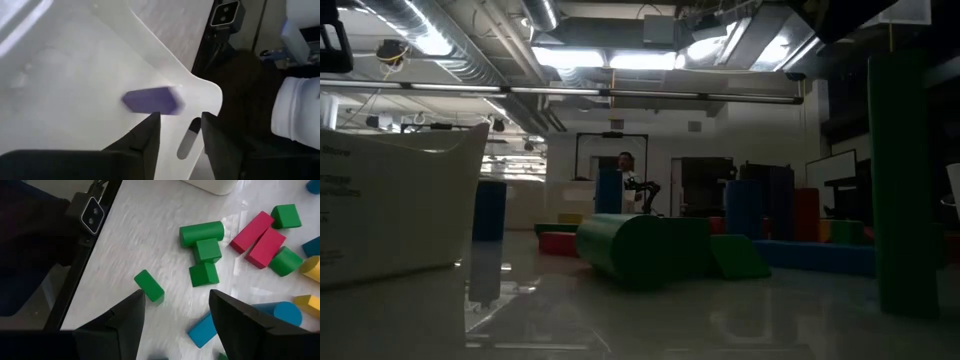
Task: Sort blocks
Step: Put the purple block into the middle white bin, then put the green block into the top right white bin
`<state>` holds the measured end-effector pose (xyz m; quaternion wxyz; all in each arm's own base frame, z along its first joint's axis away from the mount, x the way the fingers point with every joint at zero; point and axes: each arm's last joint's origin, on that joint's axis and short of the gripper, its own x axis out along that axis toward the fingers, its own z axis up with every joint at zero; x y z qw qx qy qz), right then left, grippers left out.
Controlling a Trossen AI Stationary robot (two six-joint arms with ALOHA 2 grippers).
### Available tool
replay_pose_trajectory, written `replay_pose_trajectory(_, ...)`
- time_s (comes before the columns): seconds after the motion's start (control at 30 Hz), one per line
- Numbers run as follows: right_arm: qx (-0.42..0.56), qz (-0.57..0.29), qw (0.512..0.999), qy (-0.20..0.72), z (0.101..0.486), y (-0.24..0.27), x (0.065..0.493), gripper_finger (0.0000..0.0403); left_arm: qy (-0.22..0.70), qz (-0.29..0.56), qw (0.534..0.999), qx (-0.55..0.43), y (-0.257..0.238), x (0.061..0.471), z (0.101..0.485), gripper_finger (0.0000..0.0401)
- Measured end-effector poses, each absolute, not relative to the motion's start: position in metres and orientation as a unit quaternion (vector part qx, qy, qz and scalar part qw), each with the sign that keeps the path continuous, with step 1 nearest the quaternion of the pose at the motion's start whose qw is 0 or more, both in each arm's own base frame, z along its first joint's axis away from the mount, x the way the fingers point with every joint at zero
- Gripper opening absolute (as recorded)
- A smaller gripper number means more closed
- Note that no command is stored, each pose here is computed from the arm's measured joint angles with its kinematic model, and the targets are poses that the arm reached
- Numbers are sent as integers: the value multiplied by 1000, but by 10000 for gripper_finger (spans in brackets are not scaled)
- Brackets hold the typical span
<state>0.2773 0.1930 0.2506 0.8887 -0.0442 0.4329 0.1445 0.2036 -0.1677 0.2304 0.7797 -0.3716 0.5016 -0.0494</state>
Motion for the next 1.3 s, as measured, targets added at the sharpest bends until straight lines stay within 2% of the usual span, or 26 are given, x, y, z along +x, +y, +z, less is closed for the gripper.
replay_pose_trajectory(0.17, -40, 163, 883, 438, 250, 194, 277, 220, 502, -51, 784, -362, -166, 204, 230, 156)
replay_pose_trajectory(0.4, -76, 188, 880, 430, 250, 195, 277, 220, 500, -70, 797, -332, -166, 204, 230, 159)
replay_pose_trajectory(0.67, -146, 254, 868, 400, 223, 211, 297, 220, 500, -74, 800, -323, -166, 204, 230, 159)
replay_pose_trajectory(1.17, -171, 252, 844, 441, 187, 216, 305, 219, 492, -76, 810, -309, -166, 204, 230, 159)
replay_pose_trajectory(1.3, -176, 244, 844, 443, 182, 217, 307, 195, 492, -76, 811, -309, -166, 204, 230, 159)
